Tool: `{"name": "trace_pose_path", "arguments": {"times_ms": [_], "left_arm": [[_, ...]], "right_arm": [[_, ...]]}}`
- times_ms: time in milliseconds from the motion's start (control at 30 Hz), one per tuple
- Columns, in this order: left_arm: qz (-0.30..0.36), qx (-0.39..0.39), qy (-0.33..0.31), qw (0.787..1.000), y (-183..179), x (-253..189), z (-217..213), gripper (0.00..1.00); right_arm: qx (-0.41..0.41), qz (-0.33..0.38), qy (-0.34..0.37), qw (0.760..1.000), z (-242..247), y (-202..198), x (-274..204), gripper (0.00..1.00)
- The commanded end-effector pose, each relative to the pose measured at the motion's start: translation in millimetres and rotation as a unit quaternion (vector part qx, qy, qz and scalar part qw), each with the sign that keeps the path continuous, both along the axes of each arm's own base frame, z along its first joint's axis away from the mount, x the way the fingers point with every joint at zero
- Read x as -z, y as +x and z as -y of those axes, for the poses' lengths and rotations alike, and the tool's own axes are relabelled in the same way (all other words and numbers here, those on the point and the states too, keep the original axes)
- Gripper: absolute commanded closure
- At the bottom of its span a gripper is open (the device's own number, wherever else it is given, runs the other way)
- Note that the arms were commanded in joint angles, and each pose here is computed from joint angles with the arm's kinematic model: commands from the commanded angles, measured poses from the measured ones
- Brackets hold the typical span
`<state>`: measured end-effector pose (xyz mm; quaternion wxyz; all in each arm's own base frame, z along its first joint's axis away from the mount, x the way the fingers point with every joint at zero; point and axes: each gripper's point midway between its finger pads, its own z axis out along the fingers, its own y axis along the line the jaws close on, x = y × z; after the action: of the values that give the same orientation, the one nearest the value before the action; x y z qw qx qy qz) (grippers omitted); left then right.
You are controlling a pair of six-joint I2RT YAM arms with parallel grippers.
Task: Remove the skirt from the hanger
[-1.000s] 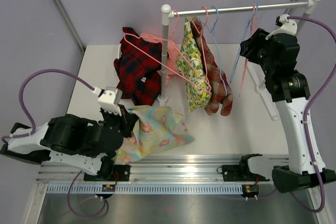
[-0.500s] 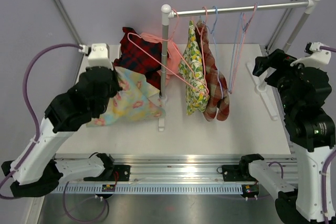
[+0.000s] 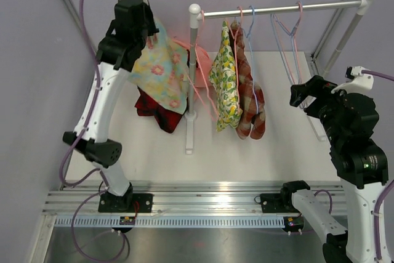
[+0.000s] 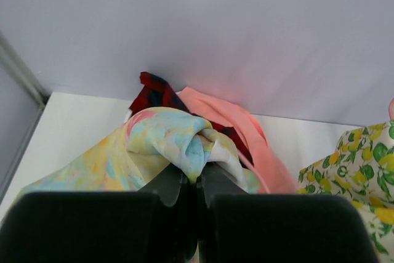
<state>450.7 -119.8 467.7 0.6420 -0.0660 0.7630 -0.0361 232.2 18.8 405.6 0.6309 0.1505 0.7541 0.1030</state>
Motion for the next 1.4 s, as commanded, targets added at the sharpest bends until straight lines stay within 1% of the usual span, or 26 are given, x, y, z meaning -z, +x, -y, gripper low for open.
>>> {"name": "trace_pose_path", "arguments": {"times_ms": [0,33,67,133,167,200,233,300,333,367,400,500,533,600,633,733,767,833,933,967,1067,1100,1167,1200,1233,1367], "left_arm": [[0.037,0.031,-0.022,0.999,38.9,-12.7,12.2,1.0],[0.031,0.026,-0.026,0.999,48.0,-4.5,10.7,1.0],[0.003,0.018,-0.028,0.999,63.3,24.7,10.2,1.0],[-0.01,0.016,-0.037,0.999,74.2,48.3,12.7,1.0],[-0.052,0.015,-0.035,0.998,78.2,93.4,16.3,1.0],[-0.056,0.014,-0.041,0.997,76.0,101.4,16.4,1.0],[-0.061,0.012,-0.046,0.997,77.8,114.3,17.6,0.92],[-0.098,0.008,-0.05,0.994,75.6,153.1,18.3,0.67],[-0.104,0.01,-0.05,0.993,75.5,160.2,19.5,0.33],[-0.111,0.013,-0.05,0.993,74.1,164.0,20.5,0.16],[-0.112,0.012,-0.049,0.992,72.4,162.3,19.6,0.02],[-0.102,0.003,-0.042,0.994,59.6,141.0,10.3,0.01],[-0.079,0.003,-0.047,0.996,47.6,116.1,5.3,0.01],[-0.058,0.004,-0.048,0.997,33.1,91.9,-0.8,0.01],[-0.043,0.007,-0.052,0.998,15.4,70.0,-6.3,0.01],[-0.036,0.017,-0.054,0.998,-15.6,52.7,-12.7,0.01],[-0.031,0.024,-0.055,0.998,-37.0,48.2,-17.0,0.01],[-0.028,0.03,-0.055,0.998,-58.1,49.6,-21.6,0.01],[-0.027,0.056,-0.063,0.996,-102.7,63.0,-26.6,0.01],[-0.03,0.074,-0.072,0.994,-123.2,70.6,-25.1,0.01],[-0.045,0.097,-0.084,0.991,-155.6,90.2,-22.4,0.01],[-0.046,0.1,-0.086,0.99,-173.5,101.2,-26.7,0.01],[-0.06,0.11,-0.084,0.989,-193.0,117.5,-29.1,0.01],[-0.084,0.107,-0.077,0.988,-202.1,138.7,-33.0,0.01],[-0.073,0.105,-0.078,0.989,-216.8,139.0,-39.9,0.01],[-0.078,0.086,-0.07,0.991,-242.5,168.2,-57.4,0.01]], "right_arm": [[-0.016,0.014,0.004,1.0,-4.6,-5.3,-4.3,0.01],[-0.016,0.01,0.004,1.0,-4.5,-6.5,-2.5,0.01],[-0.016,0.011,0.0,1.0,-3.7,-7.7,-3.2,0.01],[-0.012,0.014,-0.004,1.0,-1.2,-11.6,-4.7,0.0],[-0.009,0.016,-0.007,1.0,0.3,-13.1,-5.2,0.01],[-0.007,0.018,-0.007,1.0,1.3,-14.1,-5.9,0.0],[-0.007,0.017,-0.008,1.0,1.3,-14.0,-4.9,0.01],[-0.013,0.018,-0.002,1.0,-1.6,-13.7,-6.0,0.01],[-0.018,0.02,-0.001,1.0,-3.6,-12.8,-7.1,0.01],[-0.032,0.02,0.004,0.999,-8.6,-13.1,-7.5,0.01],[-0.043,0.024,0.005,0.999,-12.6,-13.4,-9.6,0.01],[-0.088,0.057,0.002,0.994,-26.4,-18.6,-24.4,0.01],[-0.103,0.079,0.002,0.992,-31.2,-21.4,-34.6,0.01],[-0.126,0.1,0.004,0.987,-38.7,-25.0,-45.2,0.01],[-0.135,0.119,0.005,0.984,-42.1,-24.3,-54.7,0.01],[-0.17,0.136,0.015,0.976,-56.6,-18.1,-69.4,0.01],[-0.187,0.137,0.023,0.972,-63.3,-16.8,-72.1,0.01],[-0.201,0.141,0.033,0.969,-70.6,-4.1,-79.2,0.0],[-0.22,0.137,0.047,0.965,-81.7,19.6,-82.9,0.01],[-0.227,0.135,0.052,0.963,-85.5,25.3,-83.5,0.01],[-0.234,0.122,0.059,0.963,-92.6,51.4,-80.5,0.01],[-0.237,0.126,0.06,0.961,-94.5,57.3,-82.4,0.01],[-0.244,0.115,0.07,0.96,-100.0,72.8,-78.8,0.01],[-0.248,0.121,0.072,0.959,-102.1,77.8,-82.2,0.02],[-0.25,0.114,0.076,0.958,-104.6,86.2,-80.1,0.03],[-0.262,0.105,0.087,0.955,-114.5,104.8,-76.0,0.04]]}}
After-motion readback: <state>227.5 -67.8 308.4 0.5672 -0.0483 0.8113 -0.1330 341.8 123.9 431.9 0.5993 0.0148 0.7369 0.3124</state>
